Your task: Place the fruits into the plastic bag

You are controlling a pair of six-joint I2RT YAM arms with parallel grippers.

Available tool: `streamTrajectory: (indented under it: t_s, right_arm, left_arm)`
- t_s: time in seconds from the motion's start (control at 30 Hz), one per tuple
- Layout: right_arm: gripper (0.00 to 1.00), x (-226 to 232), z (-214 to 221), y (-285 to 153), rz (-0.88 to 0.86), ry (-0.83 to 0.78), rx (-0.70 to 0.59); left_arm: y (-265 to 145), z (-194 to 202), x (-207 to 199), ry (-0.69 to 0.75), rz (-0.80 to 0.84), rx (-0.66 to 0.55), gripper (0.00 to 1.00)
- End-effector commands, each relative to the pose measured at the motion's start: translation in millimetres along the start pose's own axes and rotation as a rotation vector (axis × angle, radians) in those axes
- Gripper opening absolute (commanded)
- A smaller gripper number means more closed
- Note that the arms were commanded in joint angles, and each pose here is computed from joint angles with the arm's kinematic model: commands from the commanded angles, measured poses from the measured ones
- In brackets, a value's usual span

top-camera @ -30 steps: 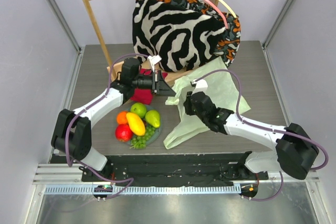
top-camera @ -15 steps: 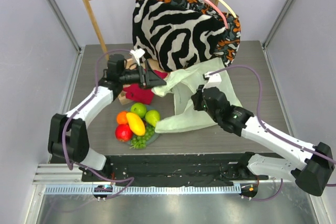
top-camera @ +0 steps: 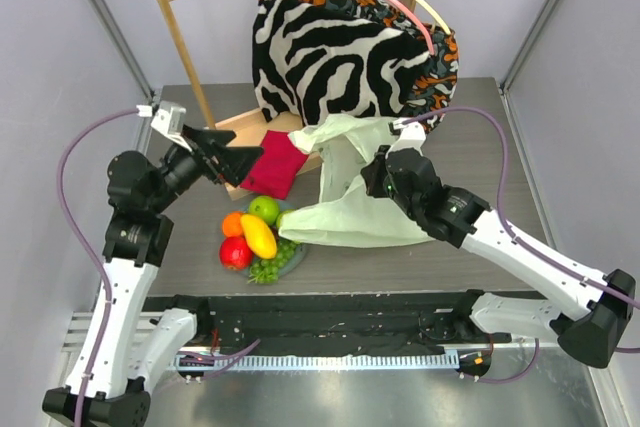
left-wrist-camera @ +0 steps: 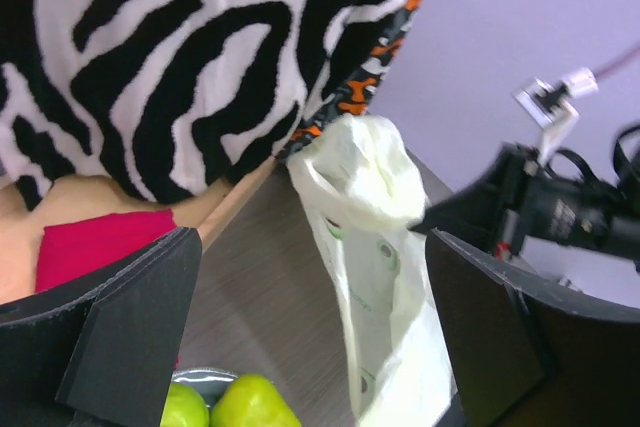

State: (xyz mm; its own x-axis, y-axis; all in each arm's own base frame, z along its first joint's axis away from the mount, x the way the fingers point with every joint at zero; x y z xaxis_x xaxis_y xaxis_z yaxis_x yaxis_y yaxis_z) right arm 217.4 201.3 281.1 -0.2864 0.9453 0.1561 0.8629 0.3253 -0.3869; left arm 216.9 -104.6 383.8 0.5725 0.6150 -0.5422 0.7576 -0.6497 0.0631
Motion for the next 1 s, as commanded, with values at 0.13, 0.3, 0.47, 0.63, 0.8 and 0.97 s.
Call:
streamTrajectory:
  t_s: [0.13, 0.3, 0.47, 0.63, 0.8, 0.97]
  right_arm:
    - [0.01, 19, -29, -4, -0.093, 0.071, -0.053]
    - [0.01, 25, -27, -4, -0.140, 0.074, -0.042]
    - [0.01, 23, -23, -10, -0.159, 0.095, -0.041]
    - [0.01, 23, -17, -10, -0.176, 0.095, -0.029]
    - [0.01, 25, -15, -12, -0.196, 0.091, -0.022]
    - [0.01, 23, -13, -15, -0.196, 0.106, -0.025]
  left_arm:
    - [-2, 77, 21, -0.125, 0.052, 0.128, 1.00]
    - [23, 105, 17, -0.109, 0.009, 0.191, 1.00]
    - [47, 127, 9, -0.129, 0.083, 0.238, 1.00]
    - [57, 134, 10, -0.181, 0.103, 0.235, 1.00]
    - [72, 145, 16, -0.201, 0.091, 0.252, 1.00]
    - [84, 152, 16, -0.211, 0.099, 0.280, 0.77]
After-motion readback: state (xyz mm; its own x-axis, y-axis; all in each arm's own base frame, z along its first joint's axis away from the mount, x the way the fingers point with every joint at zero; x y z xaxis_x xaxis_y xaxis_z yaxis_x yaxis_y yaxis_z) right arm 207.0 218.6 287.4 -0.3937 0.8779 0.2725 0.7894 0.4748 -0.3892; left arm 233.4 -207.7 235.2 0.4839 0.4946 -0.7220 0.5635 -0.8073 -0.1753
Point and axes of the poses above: each gripper's point midway between its finger pads, its own y axis out along the fingers, its own x axis along the line the jaws close on, z = x × y, the point moved 7 cm from there along -y, back along the fingers, and after that the axes turned 11 degrees about -y, right-handed, at the moved point
